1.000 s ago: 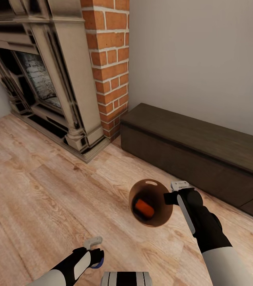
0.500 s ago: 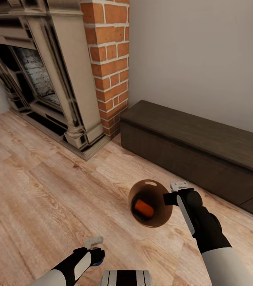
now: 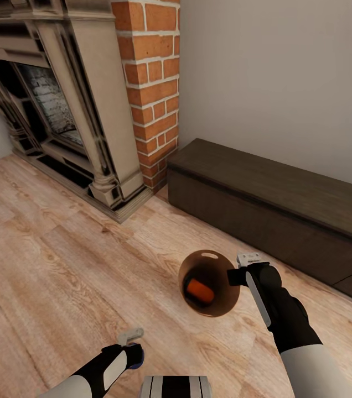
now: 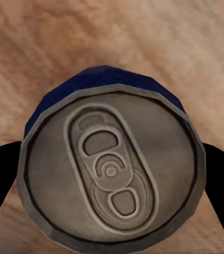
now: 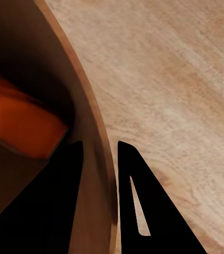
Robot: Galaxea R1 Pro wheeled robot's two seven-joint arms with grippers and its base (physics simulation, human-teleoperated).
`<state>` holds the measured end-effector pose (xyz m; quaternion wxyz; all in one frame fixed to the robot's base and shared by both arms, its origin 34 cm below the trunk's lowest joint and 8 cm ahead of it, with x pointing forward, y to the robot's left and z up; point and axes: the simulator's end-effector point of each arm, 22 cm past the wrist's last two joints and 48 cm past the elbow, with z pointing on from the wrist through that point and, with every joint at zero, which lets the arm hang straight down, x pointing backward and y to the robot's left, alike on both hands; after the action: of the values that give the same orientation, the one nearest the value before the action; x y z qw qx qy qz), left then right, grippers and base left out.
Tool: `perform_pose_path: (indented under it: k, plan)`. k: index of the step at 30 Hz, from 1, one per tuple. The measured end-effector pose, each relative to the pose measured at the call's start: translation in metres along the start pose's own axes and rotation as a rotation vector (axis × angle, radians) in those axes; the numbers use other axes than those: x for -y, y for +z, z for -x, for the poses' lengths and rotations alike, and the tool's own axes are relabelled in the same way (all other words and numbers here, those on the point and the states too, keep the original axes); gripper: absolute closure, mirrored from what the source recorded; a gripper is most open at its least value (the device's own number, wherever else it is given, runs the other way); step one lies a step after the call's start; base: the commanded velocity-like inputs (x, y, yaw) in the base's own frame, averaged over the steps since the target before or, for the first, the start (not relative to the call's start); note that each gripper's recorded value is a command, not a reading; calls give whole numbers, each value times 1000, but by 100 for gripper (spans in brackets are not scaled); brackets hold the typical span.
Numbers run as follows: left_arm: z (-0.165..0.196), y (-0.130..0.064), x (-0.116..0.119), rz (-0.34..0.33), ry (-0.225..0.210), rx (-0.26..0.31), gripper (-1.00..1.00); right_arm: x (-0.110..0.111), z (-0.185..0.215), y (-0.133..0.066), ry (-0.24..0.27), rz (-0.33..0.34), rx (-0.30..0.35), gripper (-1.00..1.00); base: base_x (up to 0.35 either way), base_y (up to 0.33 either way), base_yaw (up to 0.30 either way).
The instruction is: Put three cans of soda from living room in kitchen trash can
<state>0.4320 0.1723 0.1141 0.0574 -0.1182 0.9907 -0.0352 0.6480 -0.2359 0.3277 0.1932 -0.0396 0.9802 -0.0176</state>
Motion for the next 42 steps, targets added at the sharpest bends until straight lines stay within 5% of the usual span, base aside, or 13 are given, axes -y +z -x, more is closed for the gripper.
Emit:
perform_pose_path:
  k: [23,42]
  plan:
    - [0,0,4,-4,2,6,100,0,-1,0,-2,-1,-2,100,0,0,0]
    - [34,-27,21,-57,6,90,100,4,27,-38,0,-7,74,100,0,0,0]
